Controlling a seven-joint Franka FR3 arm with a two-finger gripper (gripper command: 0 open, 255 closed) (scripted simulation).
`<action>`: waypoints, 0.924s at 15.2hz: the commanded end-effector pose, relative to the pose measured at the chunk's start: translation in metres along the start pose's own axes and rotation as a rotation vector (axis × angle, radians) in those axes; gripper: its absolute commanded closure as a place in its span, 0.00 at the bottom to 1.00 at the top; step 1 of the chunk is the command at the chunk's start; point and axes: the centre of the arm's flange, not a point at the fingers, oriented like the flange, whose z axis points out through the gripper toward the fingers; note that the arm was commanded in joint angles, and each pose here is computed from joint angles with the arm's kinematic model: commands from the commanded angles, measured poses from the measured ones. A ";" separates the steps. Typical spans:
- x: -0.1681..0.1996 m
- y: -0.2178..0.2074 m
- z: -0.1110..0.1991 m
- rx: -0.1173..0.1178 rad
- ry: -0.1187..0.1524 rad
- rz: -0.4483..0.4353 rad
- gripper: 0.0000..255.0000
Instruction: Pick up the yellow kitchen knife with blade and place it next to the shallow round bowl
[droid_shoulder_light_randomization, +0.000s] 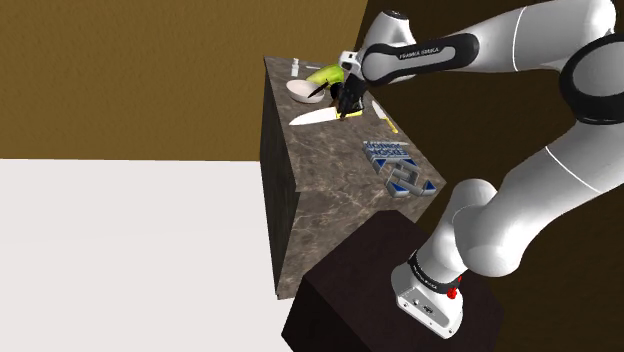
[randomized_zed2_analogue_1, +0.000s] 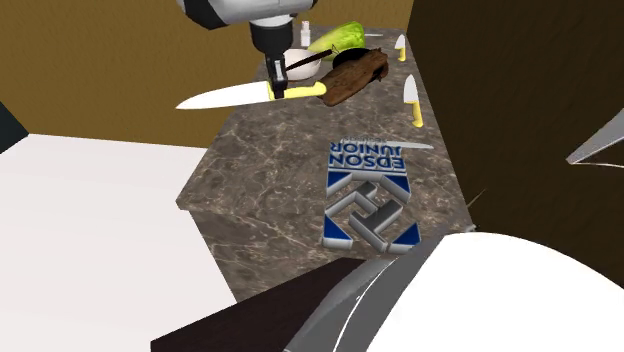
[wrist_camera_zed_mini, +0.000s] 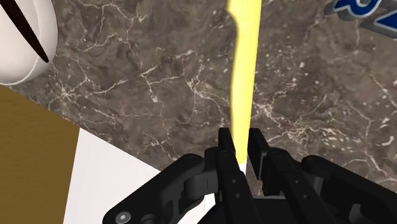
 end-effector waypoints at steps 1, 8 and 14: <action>-0.012 0.024 0.006 -0.001 -0.001 -0.001 1.00; -0.048 0.106 0.029 -0.001 -0.001 -0.001 1.00; -0.058 0.124 0.057 -0.001 -0.001 -0.001 1.00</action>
